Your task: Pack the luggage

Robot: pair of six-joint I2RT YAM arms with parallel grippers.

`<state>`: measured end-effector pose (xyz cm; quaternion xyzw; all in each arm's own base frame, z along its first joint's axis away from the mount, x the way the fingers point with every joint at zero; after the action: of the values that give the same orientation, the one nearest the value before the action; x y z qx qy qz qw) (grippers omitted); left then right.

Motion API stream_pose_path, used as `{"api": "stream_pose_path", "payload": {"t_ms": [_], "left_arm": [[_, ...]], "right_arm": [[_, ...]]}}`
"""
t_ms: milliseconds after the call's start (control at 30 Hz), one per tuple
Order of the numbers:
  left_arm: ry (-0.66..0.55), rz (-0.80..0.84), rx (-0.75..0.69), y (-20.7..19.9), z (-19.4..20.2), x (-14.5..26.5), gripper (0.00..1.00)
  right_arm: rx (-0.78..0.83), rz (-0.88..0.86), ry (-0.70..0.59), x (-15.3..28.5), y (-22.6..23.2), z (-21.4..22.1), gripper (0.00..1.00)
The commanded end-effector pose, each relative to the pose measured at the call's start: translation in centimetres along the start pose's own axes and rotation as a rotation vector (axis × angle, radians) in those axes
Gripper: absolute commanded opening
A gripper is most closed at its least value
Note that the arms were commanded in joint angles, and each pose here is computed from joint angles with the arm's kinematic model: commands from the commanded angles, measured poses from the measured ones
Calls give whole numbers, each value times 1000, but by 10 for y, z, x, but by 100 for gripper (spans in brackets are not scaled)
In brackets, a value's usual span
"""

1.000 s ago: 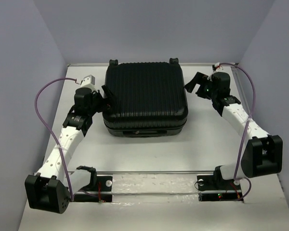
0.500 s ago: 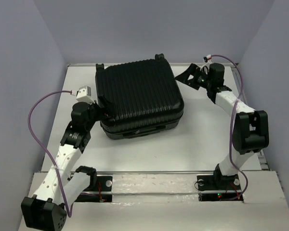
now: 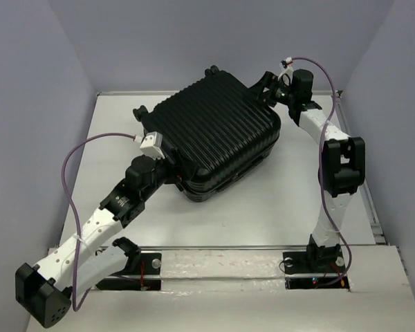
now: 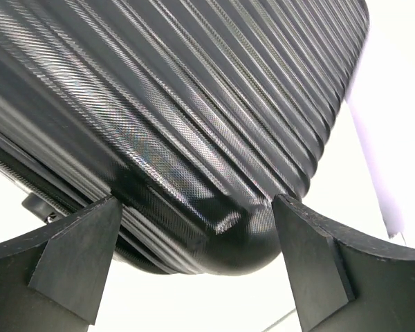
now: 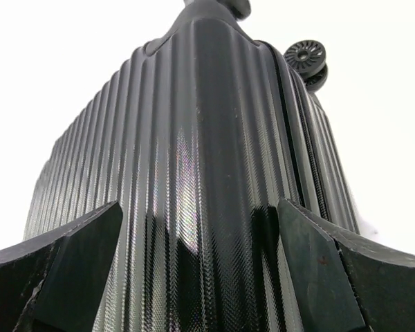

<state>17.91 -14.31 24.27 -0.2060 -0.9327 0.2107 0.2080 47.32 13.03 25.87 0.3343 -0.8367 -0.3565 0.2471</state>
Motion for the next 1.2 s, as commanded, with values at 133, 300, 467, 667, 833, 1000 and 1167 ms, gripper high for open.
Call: {"api": "stream_pose_path", "payload": {"t_ms": [133,300,467,667,833,1000,1167], "left_arm": [[29,524,93,-114,-29,21,99],[-35,504,43,-131,-50,24,99],[-157,305,-32,-125,-82,31,99],[-205,161,-57,-108,-95,53,99],[-114,226,-114,-94,-69,64,99],[64,331,-147,-83,-14,57,99],[121,503,-105,-84,23,49,99]], "right_arm": [[-45,-249,334,-17,95,9,100],[76,-101,202,-2,102,0,100],[181,-7,102,11,112,-12,100],[307,22,-2,41,136,-28,100],[380,45,-115,73,164,-42,100],[394,42,-234,131,186,-14,83],[253,-29,-269,183,138,100,18]]}}
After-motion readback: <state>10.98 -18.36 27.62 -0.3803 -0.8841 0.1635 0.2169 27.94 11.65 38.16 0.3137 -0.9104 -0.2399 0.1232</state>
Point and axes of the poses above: each gripper's point midway between its finger pads, its own x axis back along the fingers, its own y axis along the line the jaws close on, z = x × y, the point moved 10 cm from there along x, back along the fingers, and after that the axes turned 6 degrees about -x, right-handed, at the moved point
